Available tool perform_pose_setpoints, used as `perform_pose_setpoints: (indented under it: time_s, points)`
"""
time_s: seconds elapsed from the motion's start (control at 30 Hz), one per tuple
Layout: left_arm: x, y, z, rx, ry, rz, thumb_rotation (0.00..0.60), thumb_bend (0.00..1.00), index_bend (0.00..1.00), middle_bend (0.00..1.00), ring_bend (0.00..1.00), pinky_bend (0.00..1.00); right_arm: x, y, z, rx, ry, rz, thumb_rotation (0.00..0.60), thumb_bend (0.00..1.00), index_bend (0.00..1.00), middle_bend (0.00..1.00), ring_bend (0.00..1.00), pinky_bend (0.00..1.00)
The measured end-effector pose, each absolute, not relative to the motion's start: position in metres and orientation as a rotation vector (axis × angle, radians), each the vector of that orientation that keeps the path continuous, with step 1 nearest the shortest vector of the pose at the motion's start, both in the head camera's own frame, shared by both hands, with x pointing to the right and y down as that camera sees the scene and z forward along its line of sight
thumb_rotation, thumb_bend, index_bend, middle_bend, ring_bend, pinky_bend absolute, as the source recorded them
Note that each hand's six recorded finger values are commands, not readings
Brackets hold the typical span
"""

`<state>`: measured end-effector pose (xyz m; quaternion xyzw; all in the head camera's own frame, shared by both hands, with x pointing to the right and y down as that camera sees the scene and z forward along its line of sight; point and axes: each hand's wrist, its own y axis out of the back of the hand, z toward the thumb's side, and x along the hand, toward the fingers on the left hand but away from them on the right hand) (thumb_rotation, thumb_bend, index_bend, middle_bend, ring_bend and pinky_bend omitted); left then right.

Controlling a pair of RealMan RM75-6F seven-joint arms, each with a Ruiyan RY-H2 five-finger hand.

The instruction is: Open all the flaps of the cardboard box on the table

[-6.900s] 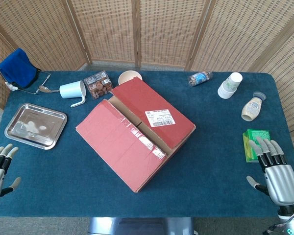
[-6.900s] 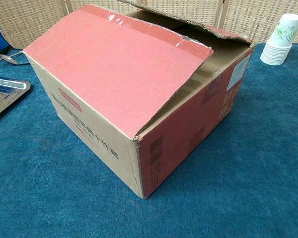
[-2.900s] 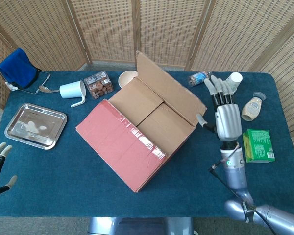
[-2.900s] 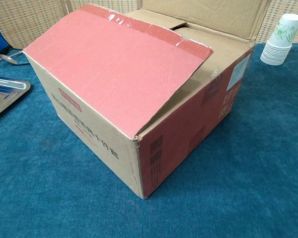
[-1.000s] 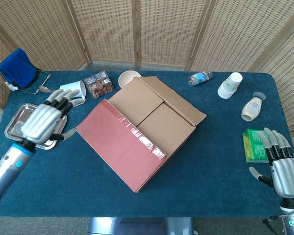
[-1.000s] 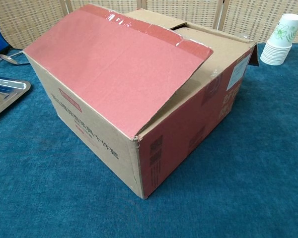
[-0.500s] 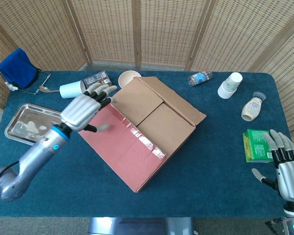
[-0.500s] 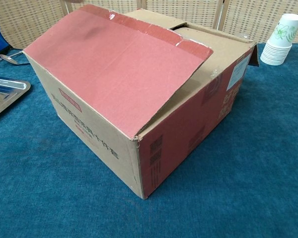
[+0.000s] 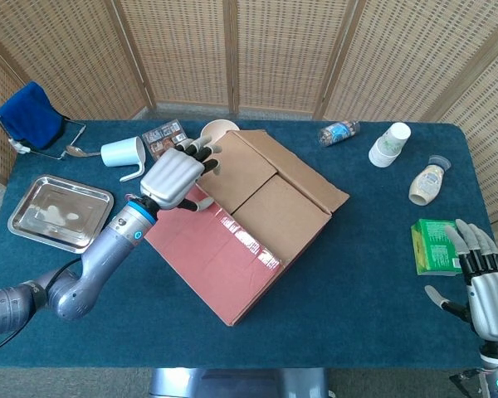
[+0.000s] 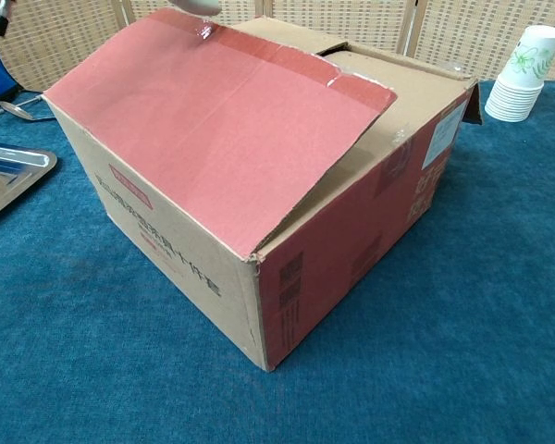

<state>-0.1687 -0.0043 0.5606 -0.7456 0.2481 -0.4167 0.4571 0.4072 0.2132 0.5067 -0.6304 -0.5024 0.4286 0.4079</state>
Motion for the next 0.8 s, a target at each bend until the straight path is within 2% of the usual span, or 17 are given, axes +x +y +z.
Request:
perform_pose_setpoints:
  time_s: [0.07, 0.13, 0.17, 0.2, 0.23, 0.3, 0.33, 0.37, 0.43, 0.53, 0.73, 0.8]
  points:
    - [-0.1706, -0.0046, 0.5658, -1.868, 0.625, -1.071, 0.489, 0.52, 0.38, 0.25, 0.14, 0.22, 0.407, 0.2134, 0.5059, -1.588, -1.27, 1.075, 0.6, 0.0, 0.0, 0.0, 0.0, 0.12]
    - [-0.172, -0.0039, 0.5703, -1.899, 0.631, -1.114, 0.498, 0.6, 0.4, 0.26, 0.15, 0.26, 0.4068, 0.2135, 0.5056, -1.591, -1.271, 1.072, 0.6, 0.0, 0.0, 0.0, 0.0, 0.12]
    - [-0.1722, -0.0035, 0.5715, -1.909, 0.631, -1.129, 0.499, 0.58, 0.42, 0.27, 0.16, 0.26, 0.4067, 0.2137, 0.5055, -1.593, -1.272, 1.07, 0.6, 0.0, 0.0, 0.0, 0.0, 0.12]
    - [-0.1725, -0.0034, 0.5724, -1.916, 0.635, -1.141, 0.499, 0.46, 0.44, 0.29, 0.18, 0.27, 0.4067, 0.2138, 0.5053, -1.594, -1.273, 1.069, 0.6, 0.0, 0.0, 0.0, 0.0, 0.12]
    - [-0.1732, -0.0035, 0.573, -1.917, 0.642, -1.151, 0.501, 0.29, 0.47, 0.31, 0.2, 0.27, 0.4066, 0.2139, 0.5052, -1.593, -1.274, 1.069, 0.6, 0.0, 0.0, 0.0, 0.0, 0.12]
    - [-0.1729, -0.0036, 0.5716, -1.905, 0.65, -1.145, 0.5, 0.06, 0.5, 0.33, 0.21, 0.26, 0.4059, 0.2141, 0.5053, -1.593, -1.271, 1.068, 0.6, 0.0, 0.0, 0.0, 0.0, 0.12]
    - [-0.1716, -0.0037, 0.5694, -1.895, 0.653, -1.132, 0.472, 0.01, 0.51, 0.34, 0.21, 0.25, 0.4053, 0.2143, 0.5056, -1.593, -1.268, 1.068, 0.6, 0.0, 0.0, 0.0, 0.0, 0.12]
    - [-0.1701, -0.0034, 0.5679, -1.89, 0.652, -1.122, 0.454, 0.0, 0.51, 0.34, 0.2, 0.24, 0.4048, 0.2145, 0.5059, -1.593, -1.267, 1.068, 0.6, 0.0, 0.0, 0.0, 0.0, 0.12]
    - [-0.1671, -0.0024, 0.5652, -1.888, 0.653, -1.105, 0.37, 0.0, 0.52, 0.34, 0.2, 0.22, 0.403, 0.2151, 0.5067, -1.595, -1.264, 1.068, 0.6, 0.0, 0.0, 0.0, 0.0, 0.12]
    - [-0.1677, -0.0025, 0.5656, -1.912, 0.684, -1.125, 0.309, 0.0, 0.52, 0.35, 0.19, 0.19, 0.4011, 0.2157, 0.5074, -1.598, -1.259, 1.066, 0.6, 0.0, 0.0, 0.0, 0.0, 0.12]
    - [-0.1689, -0.0054, 0.5672, -1.956, 0.77, -1.18, 0.264, 0.0, 0.55, 0.35, 0.18, 0.18, 0.3996, 0.2153, 0.5072, -1.6, -1.258, 1.06, 0.6, 0.0, 0.0, 0.0, 0.0, 0.12]
    - [-0.1677, -0.0052, 0.5679, -1.96, 0.774, -1.187, 0.266, 0.0, 0.55, 0.36, 0.18, 0.18, 0.3998, 0.2151, 0.5073, -1.596, -1.255, 1.062, 0.6, 0.0, 0.0, 0.0, 0.0, 0.12]
